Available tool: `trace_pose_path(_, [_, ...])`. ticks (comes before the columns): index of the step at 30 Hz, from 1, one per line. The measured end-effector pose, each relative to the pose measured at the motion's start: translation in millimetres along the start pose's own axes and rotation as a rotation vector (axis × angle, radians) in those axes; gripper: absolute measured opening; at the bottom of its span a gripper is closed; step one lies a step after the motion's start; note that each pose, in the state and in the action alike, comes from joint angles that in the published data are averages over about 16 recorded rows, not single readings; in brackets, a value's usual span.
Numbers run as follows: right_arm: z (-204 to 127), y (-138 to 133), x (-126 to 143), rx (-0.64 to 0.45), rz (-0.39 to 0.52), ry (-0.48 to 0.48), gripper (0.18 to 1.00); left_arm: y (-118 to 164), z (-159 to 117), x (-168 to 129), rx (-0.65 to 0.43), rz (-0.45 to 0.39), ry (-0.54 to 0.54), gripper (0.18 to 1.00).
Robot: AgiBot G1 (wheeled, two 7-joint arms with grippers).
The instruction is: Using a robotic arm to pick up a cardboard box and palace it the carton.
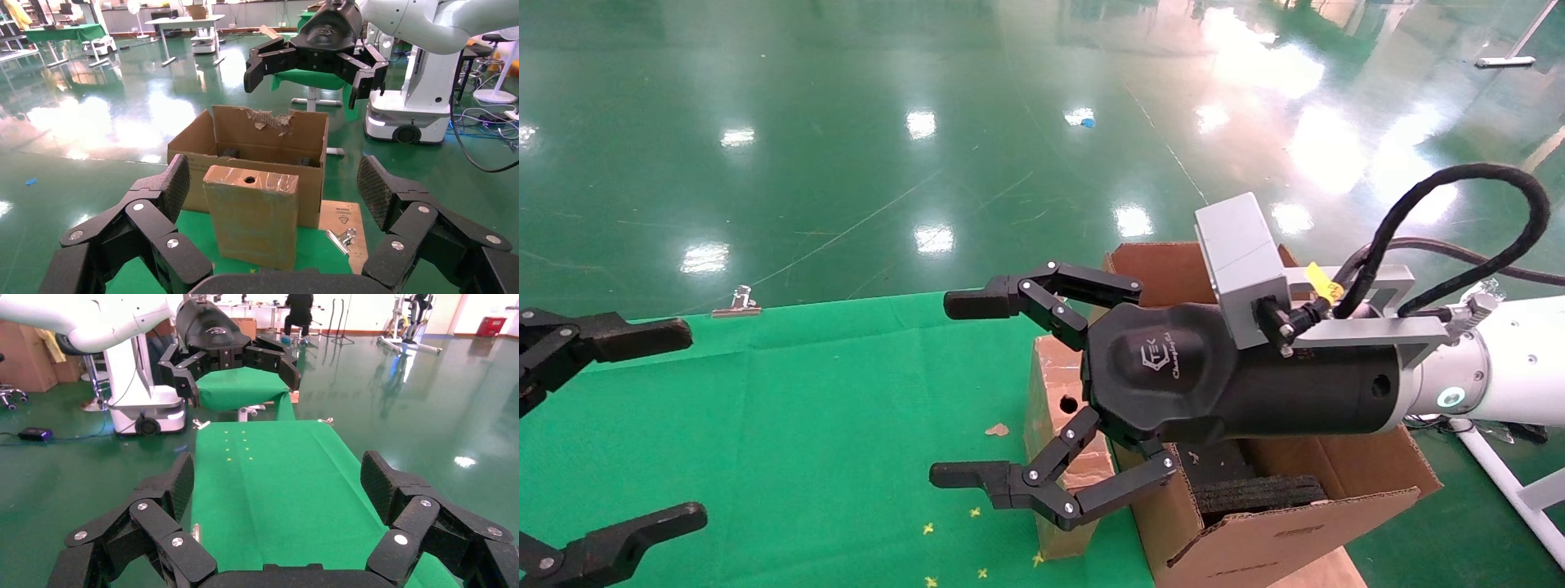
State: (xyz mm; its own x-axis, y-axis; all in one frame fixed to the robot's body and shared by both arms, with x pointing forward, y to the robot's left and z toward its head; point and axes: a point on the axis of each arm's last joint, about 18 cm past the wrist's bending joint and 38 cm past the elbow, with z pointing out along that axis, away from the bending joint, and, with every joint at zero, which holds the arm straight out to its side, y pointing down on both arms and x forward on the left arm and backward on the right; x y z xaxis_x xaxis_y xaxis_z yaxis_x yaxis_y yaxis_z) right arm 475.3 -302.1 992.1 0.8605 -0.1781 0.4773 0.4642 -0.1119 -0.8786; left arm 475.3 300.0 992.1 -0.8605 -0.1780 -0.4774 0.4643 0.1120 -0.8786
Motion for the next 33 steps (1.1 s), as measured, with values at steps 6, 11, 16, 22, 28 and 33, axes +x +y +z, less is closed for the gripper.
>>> trace_pose_path(6, [0.1,0.1,-0.1,-0.001,0.000,0.000,1.000,0.0,0.0,0.0,0.000,0.000,0.000,1.001])
trace_pose_path(11, [1.9,1.8,-1.2,-0.017,-0.001,-0.008,1.000,0.0,0.0,0.0,0.000,0.000,0.000,1.001])
trace_pose_path(16, [9.5,9.2,-2.2,-0.085,-0.002,-0.034,1.000,0.0,0.0,-0.1,0.000,0.000,0.000,1.001])
trace_pose_path(22, [32.1,34.7,-1.0,-0.279,0.020,-0.104,1.000,0.0,0.0,-0.1,0.000,0.000,0.000,1.001])
trace_pose_path(28, [59.7,64.5,9.3,-0.567,0.045,-0.171,1.000,0.0,0.0,-0.1,0.000,0.000,0.000,1.001])
trace_pose_path(33, [75.3,68.8,26.4,-0.790,0.034,-0.177,1.000,0.0,0.0,-0.1,0.000,0.000,0.000,1.001])
